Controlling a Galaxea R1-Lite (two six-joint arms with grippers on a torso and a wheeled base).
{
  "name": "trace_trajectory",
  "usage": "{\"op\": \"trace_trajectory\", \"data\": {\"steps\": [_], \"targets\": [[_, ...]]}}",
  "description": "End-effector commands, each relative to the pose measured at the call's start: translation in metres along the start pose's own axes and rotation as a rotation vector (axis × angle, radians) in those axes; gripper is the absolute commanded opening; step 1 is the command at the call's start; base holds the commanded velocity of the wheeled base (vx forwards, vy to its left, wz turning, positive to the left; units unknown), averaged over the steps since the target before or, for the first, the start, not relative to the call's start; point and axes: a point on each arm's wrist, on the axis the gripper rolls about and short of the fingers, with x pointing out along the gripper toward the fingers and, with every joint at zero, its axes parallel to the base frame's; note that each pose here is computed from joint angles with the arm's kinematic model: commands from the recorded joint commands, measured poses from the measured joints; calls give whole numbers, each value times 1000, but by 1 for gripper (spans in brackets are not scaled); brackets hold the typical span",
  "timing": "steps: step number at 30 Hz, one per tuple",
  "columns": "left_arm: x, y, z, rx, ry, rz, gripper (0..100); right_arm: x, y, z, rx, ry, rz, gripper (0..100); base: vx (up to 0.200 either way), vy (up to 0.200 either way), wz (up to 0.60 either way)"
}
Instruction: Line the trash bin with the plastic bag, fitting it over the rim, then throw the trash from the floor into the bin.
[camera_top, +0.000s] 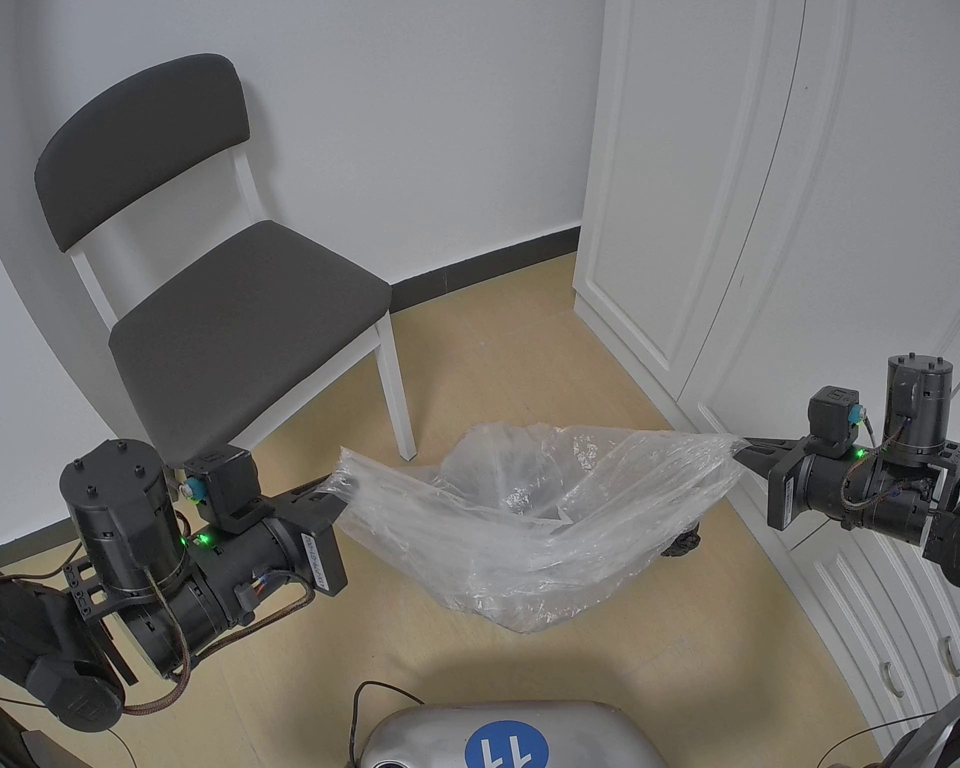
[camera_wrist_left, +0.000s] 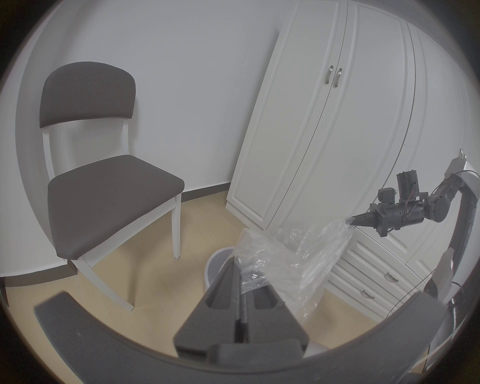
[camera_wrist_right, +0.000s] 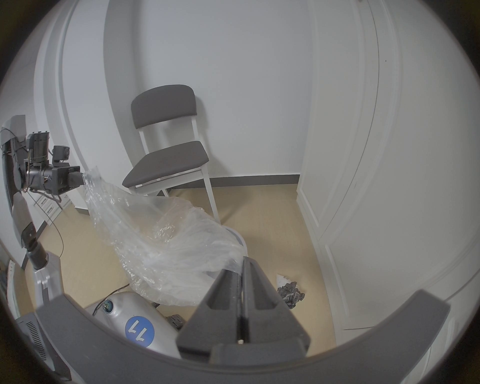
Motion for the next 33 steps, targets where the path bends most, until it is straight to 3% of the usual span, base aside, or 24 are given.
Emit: {"op": "trace_trajectory", "data": {"steps": [1,16,21,33], "targets": [[6,-2,-4,1,3,-4,0,6,4,-3,1,17,12,0,0,0,0],[34,-6,-7,-18,-103,13,0,22,15,-1,76,-5,51,0,0,0,0],[47,-14,-8,-75,-119,28,0,42,20,-2,124,-48,0,0,0,0,0],[83,-25,-31,-153,-75,69,0,64,27,-12,165,-32,1,0,0,0,0]]}}
